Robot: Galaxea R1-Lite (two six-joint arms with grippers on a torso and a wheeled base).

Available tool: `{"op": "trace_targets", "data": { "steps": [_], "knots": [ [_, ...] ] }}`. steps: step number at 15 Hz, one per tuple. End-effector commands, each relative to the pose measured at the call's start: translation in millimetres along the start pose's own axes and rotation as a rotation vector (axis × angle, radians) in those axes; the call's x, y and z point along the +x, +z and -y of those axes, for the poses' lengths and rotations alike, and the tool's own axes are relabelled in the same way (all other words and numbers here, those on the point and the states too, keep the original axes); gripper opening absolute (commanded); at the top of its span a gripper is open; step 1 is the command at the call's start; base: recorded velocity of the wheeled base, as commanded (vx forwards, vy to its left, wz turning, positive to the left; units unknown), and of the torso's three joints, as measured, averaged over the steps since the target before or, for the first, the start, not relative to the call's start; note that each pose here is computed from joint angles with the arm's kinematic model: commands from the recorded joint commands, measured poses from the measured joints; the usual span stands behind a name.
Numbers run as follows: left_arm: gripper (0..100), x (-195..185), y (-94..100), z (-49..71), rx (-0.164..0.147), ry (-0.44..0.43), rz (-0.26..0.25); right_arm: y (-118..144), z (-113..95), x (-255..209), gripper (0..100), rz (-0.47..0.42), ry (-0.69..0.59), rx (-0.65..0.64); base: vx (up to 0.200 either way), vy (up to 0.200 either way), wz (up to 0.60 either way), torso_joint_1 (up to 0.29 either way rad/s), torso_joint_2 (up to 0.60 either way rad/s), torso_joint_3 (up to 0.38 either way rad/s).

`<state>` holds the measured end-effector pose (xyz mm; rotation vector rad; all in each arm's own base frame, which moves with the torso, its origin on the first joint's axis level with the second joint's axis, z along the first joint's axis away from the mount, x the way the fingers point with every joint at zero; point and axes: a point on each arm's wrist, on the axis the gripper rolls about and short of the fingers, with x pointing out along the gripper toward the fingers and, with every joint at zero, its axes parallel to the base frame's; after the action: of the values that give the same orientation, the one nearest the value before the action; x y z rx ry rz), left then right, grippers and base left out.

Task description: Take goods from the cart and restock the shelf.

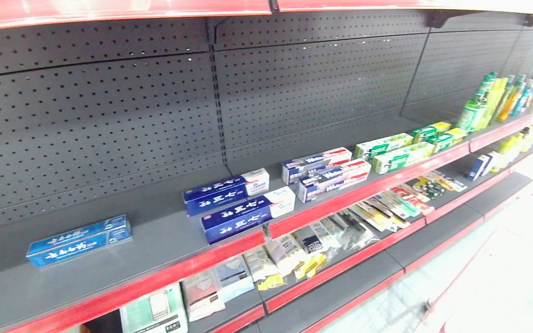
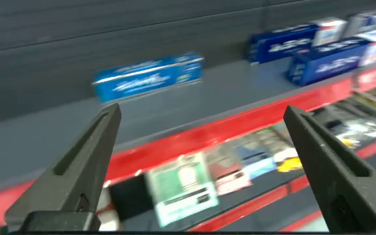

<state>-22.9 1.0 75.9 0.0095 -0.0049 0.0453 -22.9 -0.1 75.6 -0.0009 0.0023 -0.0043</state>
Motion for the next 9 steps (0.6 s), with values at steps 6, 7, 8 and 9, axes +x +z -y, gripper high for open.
{"op": "trace_targets", "data": {
  "steps": [6, 7, 8, 9],
  "knots": [
    [100, 0.1, 0.1, 0.0, 0.000, 0.001, -0.001, 0.0, 0.0, 0.1, 100, -0.001, 0.001, -0.001, 0.000, 0.000, -0.60, 0.004, 0.00, 0.005],
    [100, 0.1, 0.1, 0.0, 0.000, 0.001, -0.001, 0.0, 0.0, 0.1, 100, -0.001, 0.001, -0.001, 0.000, 0.000, -0.60, 0.007, 0.00, 0.002],
    [100, 0.1, 0.1, 0.0, 0.000, 0.001, -0.001, -0.4, 0.0, 0.2, 100, -0.002, 0.001, -0.001, 0.000, 0.000, -0.60, 0.002, 0.00, 0.002],
    [100, 0.1, 0.1, 0.0, 0.000, -0.001, 0.000, 0.0, 0.0, 0.1, 100, -0.001, 0.001, -0.001, 0.000, 0.000, -0.60, 0.002, 0.00, -0.002]
  ]
}}
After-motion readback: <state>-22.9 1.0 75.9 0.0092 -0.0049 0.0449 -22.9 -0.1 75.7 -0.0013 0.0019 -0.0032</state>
